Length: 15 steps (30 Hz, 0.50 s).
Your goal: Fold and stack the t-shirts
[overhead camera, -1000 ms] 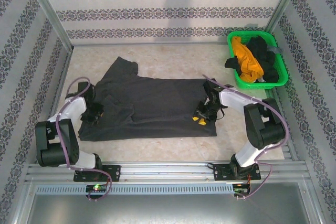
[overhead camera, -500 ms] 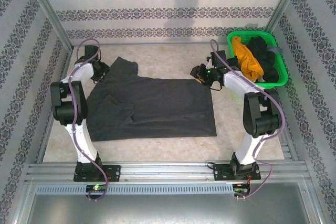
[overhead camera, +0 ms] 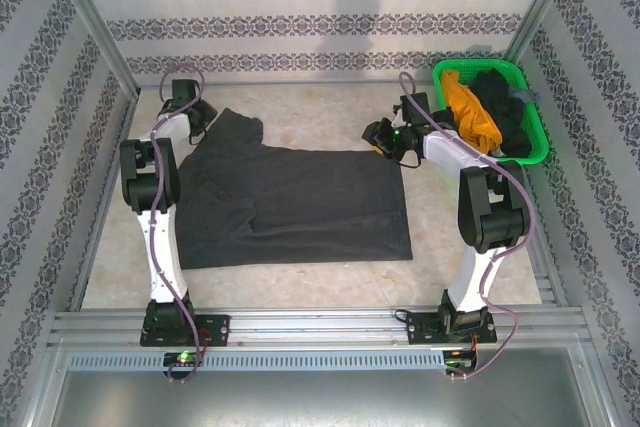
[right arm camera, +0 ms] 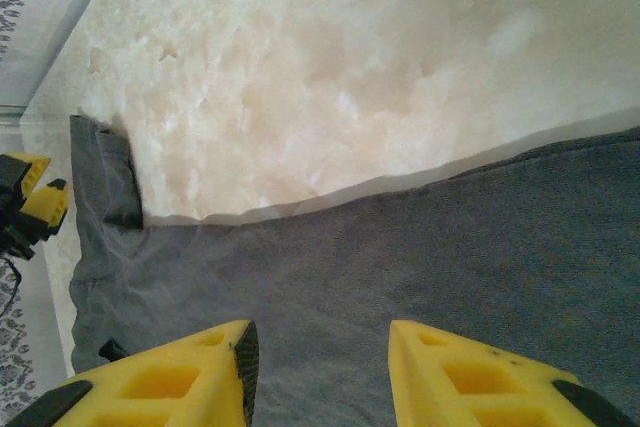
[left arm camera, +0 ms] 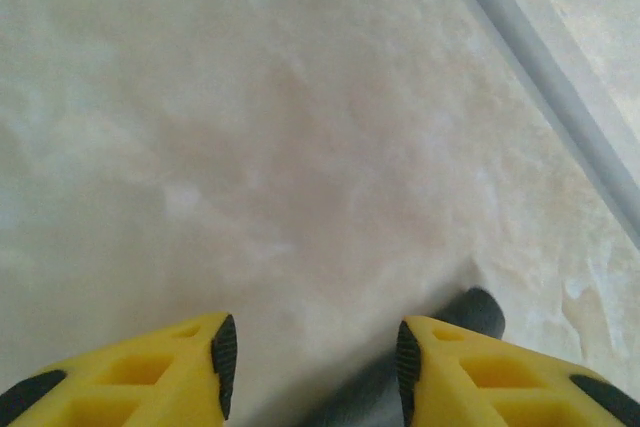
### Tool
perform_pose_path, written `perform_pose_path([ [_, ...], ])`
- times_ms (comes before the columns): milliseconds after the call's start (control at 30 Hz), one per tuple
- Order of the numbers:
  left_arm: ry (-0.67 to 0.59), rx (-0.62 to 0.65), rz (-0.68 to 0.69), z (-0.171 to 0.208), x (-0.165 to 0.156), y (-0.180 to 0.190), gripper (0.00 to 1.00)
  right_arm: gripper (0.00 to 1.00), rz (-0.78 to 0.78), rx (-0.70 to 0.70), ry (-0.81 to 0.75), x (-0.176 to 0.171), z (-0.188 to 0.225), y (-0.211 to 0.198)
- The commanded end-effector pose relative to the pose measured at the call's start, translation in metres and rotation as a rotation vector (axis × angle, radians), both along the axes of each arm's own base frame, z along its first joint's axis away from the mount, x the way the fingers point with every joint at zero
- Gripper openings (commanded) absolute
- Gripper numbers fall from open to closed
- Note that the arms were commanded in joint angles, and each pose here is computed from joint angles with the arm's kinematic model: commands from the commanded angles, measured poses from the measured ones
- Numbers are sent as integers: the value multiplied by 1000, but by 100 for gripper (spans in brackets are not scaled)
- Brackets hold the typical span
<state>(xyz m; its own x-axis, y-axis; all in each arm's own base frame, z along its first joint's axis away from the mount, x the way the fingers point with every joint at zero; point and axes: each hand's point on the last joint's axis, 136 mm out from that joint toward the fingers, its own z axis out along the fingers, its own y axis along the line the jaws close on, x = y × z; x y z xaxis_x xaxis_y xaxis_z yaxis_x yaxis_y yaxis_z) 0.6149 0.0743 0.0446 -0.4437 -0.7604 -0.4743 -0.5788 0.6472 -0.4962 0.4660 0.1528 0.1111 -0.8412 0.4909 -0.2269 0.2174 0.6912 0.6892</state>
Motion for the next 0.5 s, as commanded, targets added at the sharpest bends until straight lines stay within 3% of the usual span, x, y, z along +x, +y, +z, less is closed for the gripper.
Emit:
perform_pose_path([
  [0, -11, 3, -45, -8, 15, -8, 50, 41, -22, 3, -25, 7, 16, -6],
  [167, 32, -19, -109, -24, 19, -30, 51, 41, -19, 10, -23, 5, 18, -11],
  [467, 156, 11, -213, -42, -8, -71, 48, 41, -13, 33, -18, 10, 13, -13],
])
